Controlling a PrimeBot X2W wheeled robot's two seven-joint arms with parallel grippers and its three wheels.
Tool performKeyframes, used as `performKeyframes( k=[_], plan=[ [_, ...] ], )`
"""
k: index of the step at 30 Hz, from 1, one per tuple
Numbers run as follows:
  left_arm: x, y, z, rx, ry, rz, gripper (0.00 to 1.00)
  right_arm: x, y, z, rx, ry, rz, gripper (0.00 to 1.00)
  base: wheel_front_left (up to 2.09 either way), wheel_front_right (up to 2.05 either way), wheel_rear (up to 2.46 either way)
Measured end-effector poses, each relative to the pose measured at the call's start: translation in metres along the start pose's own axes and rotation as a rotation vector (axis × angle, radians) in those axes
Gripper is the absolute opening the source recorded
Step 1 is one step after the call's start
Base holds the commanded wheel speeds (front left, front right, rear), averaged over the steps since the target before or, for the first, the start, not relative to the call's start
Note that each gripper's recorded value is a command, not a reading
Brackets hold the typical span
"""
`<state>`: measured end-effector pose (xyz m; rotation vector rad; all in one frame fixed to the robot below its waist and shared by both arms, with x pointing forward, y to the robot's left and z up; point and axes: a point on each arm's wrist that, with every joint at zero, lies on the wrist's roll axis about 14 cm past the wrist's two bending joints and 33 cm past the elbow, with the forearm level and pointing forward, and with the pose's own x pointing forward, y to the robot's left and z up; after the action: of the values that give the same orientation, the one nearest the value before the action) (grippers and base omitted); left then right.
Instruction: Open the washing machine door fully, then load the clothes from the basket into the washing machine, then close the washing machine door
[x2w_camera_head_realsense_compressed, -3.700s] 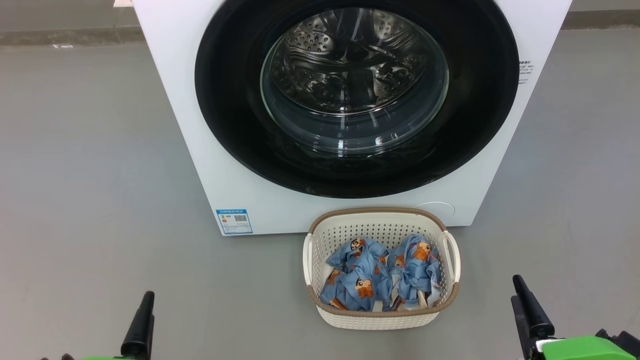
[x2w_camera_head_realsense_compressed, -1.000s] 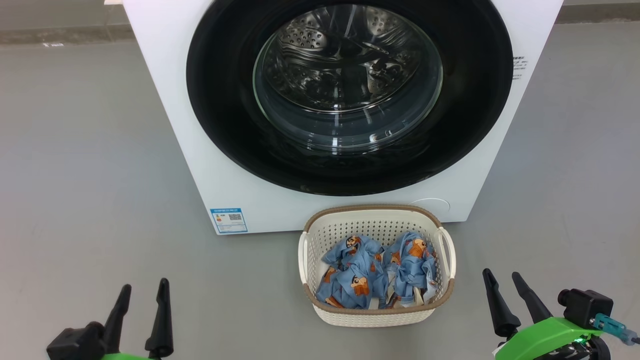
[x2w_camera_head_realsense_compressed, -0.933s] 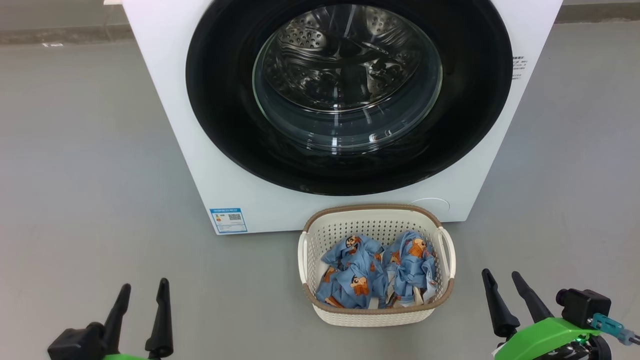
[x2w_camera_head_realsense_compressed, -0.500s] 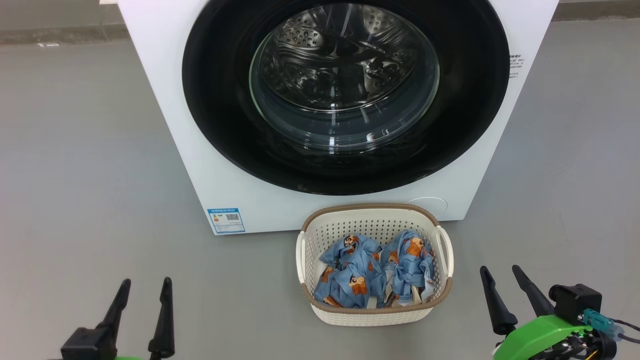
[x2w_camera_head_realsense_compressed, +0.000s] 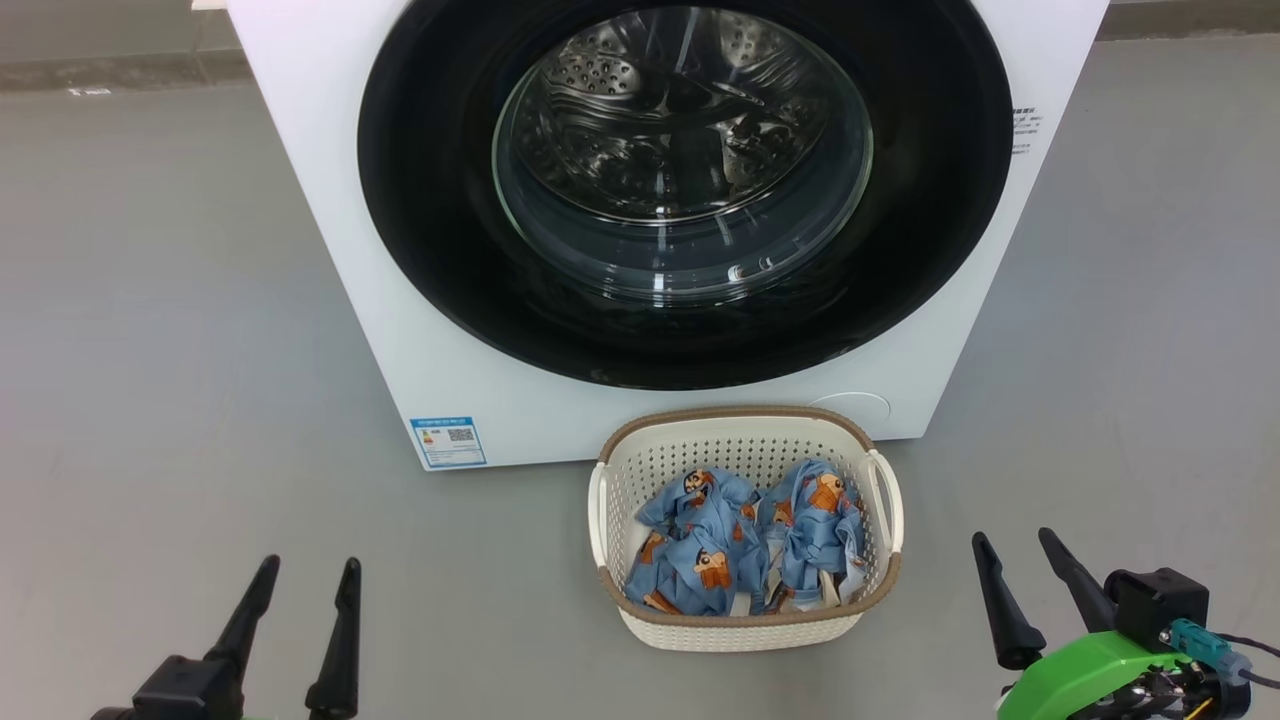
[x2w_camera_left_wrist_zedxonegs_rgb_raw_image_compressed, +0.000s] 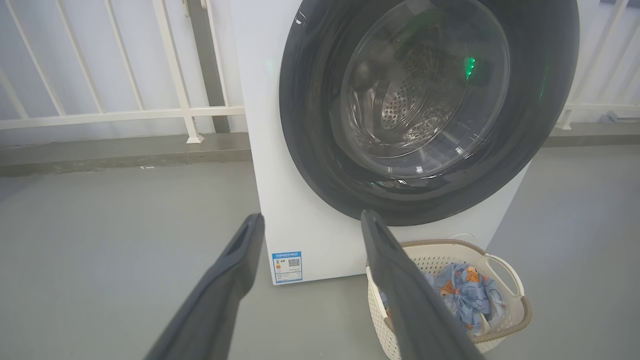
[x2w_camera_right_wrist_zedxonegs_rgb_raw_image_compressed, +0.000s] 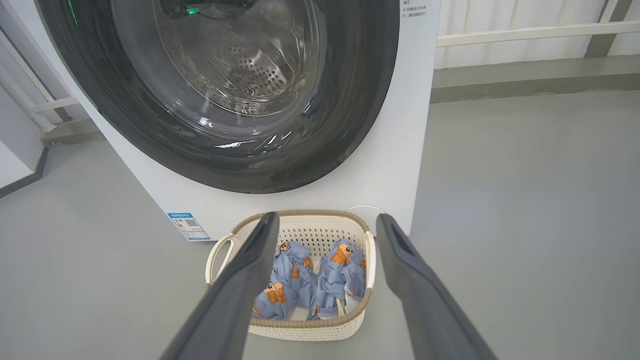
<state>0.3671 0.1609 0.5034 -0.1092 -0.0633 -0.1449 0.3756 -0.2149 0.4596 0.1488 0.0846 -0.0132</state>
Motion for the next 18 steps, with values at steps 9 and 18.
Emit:
performKeyframes(
  k=[9, 18],
  plan=[
    [-0.0007, 0.0030, -0.0036, -0.001, 0.011, 0.009, 1.00, 0.0008, -0.0012, -0.0006, 0.001, 0.000, -0.008, 1.00, 0.00, 0.00, 0.00],
    [-0.0012, 0.0065, -0.0067, 0.034, 0.024, 0.015, 1.00, 0.0006, -0.0011, 0.0000, 0.005, -0.003, -0.011, 1.00, 0.04, 0.04, -0.08]
  ],
)
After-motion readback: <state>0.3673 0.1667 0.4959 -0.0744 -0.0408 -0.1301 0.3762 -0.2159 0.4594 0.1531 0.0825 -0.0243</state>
